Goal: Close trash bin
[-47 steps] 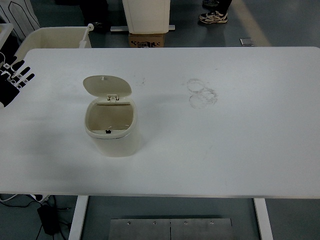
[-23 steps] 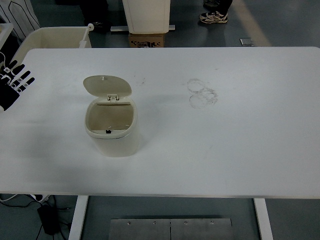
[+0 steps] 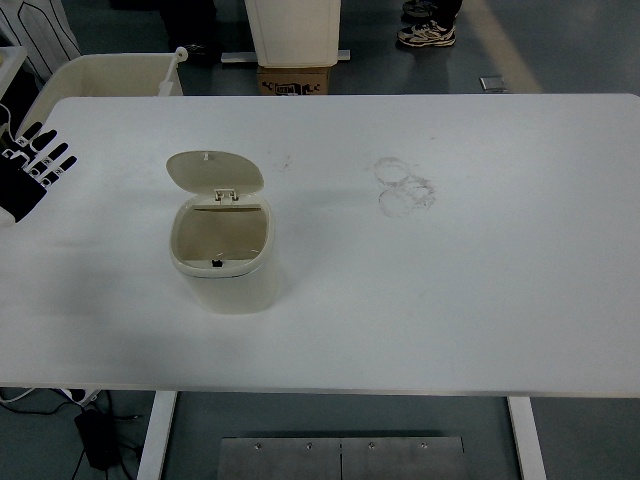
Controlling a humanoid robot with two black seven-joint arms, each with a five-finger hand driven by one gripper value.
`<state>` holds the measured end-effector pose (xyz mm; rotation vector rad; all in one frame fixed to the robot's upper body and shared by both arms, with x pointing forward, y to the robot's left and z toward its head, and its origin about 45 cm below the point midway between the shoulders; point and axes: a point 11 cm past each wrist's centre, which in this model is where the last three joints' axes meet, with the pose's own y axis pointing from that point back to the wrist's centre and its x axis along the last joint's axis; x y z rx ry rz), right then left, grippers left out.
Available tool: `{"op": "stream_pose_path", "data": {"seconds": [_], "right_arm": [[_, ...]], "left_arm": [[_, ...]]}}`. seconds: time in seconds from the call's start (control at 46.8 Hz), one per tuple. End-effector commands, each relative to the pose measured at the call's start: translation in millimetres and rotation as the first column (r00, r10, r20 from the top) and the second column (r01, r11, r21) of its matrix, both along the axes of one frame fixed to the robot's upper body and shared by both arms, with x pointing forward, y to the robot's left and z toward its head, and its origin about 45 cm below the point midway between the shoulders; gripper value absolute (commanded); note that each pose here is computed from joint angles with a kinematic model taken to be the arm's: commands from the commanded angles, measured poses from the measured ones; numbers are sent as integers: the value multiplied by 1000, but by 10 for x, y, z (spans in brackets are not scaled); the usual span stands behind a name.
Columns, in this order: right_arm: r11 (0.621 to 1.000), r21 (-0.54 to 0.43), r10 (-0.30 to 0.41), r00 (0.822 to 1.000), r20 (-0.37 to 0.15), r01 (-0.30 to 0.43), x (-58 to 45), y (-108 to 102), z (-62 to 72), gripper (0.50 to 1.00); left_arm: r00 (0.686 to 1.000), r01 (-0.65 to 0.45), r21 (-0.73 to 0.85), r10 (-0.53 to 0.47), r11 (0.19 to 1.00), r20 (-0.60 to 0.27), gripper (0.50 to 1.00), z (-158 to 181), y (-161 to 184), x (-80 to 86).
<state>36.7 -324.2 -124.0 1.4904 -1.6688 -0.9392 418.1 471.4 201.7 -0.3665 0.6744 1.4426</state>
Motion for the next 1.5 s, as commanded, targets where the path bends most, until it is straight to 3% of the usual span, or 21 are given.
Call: {"op": "stream_pose_path", "data": {"seconds": [0.0,1.047,1.282,1.474], "right_arm": [[1000,1,-1,1000,0,1,1,2,0,991],[1000,-1,2,1000,-1,-2,-1,-1,0,991],[1000,1,2,1000,0,-2,0,4,0,991],[1000,-1,2,1000,-1,-2,-1,-1,0,991]], "left_arm": [[1000,-1,2,1,1000,0,1000,7,5,2],[1000,-3,10,3,1000,-3,1000,16,32,-6],[997,46,100,-40,994,-64,1000,-63,-3,-26],[997,51,121,-44,991,-61,1000,15,18,7]]}}
